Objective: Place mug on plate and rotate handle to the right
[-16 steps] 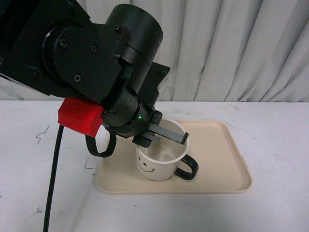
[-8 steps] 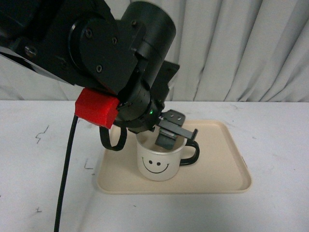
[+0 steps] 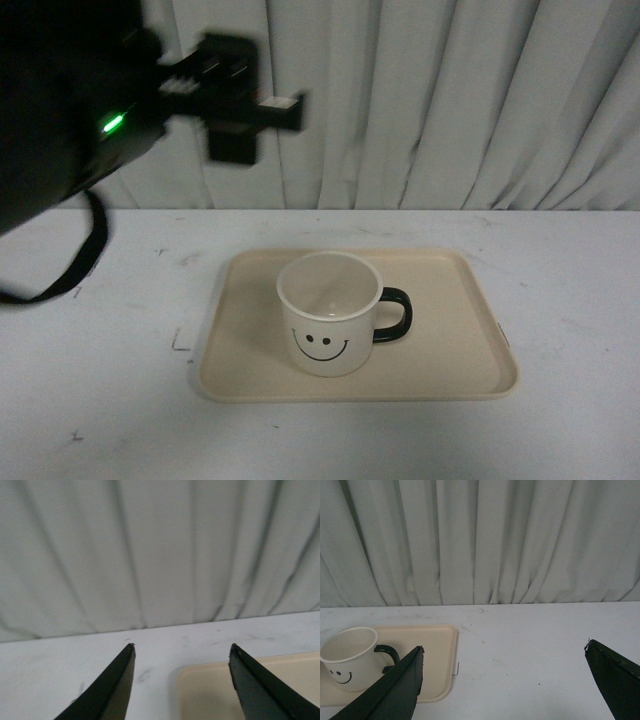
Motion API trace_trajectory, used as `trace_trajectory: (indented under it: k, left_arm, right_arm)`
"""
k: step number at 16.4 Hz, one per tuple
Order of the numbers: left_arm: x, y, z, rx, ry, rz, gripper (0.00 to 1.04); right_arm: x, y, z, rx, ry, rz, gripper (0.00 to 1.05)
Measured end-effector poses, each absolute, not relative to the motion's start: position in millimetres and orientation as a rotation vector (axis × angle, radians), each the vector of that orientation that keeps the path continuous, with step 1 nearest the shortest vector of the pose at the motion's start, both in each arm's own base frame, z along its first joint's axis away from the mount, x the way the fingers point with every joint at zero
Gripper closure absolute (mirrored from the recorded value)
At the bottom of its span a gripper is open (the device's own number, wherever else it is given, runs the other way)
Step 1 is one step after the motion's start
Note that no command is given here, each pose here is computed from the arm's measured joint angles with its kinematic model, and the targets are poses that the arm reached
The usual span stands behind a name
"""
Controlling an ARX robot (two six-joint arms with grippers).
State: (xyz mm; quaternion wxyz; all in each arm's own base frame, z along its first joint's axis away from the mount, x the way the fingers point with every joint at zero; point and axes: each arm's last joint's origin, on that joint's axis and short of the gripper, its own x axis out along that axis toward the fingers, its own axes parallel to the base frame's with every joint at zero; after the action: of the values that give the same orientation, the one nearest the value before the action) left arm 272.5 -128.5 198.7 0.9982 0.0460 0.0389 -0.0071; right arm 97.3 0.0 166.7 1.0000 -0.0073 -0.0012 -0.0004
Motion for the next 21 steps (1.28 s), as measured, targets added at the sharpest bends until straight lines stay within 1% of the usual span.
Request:
trace_trajectory:
  k: [1,2,3,5,6,8,12,14,16,17,19,21]
  left_arm:
    - [260,-107,201,0.051,0.044,0.021,0.56]
    - [245,-89,213,0.007,-0.030,0.022,0.69]
    - [233,-78,215,-0.010,-0.056,0.011,0.80]
    - [211,-56,186,0.014,0.039,-0.003,1.03]
    - [202,-47,181,0.016,0.044,0.003,1.03]
    - [187,-33,187,0.002,-0.009,0.011,1.03]
    - [171,-24,175,0.008,0.027,0.000,1.03]
    - [160,-17,176,0.004,0.005,0.006,1.03]
    - [152,-12,168,0.002,-0.015,0.004,1.03]
    - [147,-10,160,0.006,0.035,-0.004,1.03]
    - [139,1,165,0.002,0.003,0.019,1.03]
    - [132,0,167,0.003,0.005,-0.003,1.03]
  right_arm:
    - [97,0,167,-0.014,-0.002,-0.001,0.06]
    - [97,0,167,-0.015,-0.002,0.000,0.06]
    - [97,0,167,-0.015,-0.002,0.000,0.06]
    - [97,0,167,-0.015,-0.002,0.000,0.06]
    - [97,0,167,-0.015,-0.002,0.000,0.06]
    - [97,0,167,-0.015,-0.002,0.000,0.06]
    - [97,0,167,-0.015,-0.002,0.000,0.06]
    - [97,0,167,-0.015,-0.002,0.000,0.06]
    - [97,0,167,-0.015,-0.002,0.000,0.06]
    - [97,0,167,-0.015,-0.002,0.000,0.06]
    - [97,0,167,-0.014,-0.002,0.000,0.06]
    - [97,0,167,-0.014,-0.002,0.000,0.06]
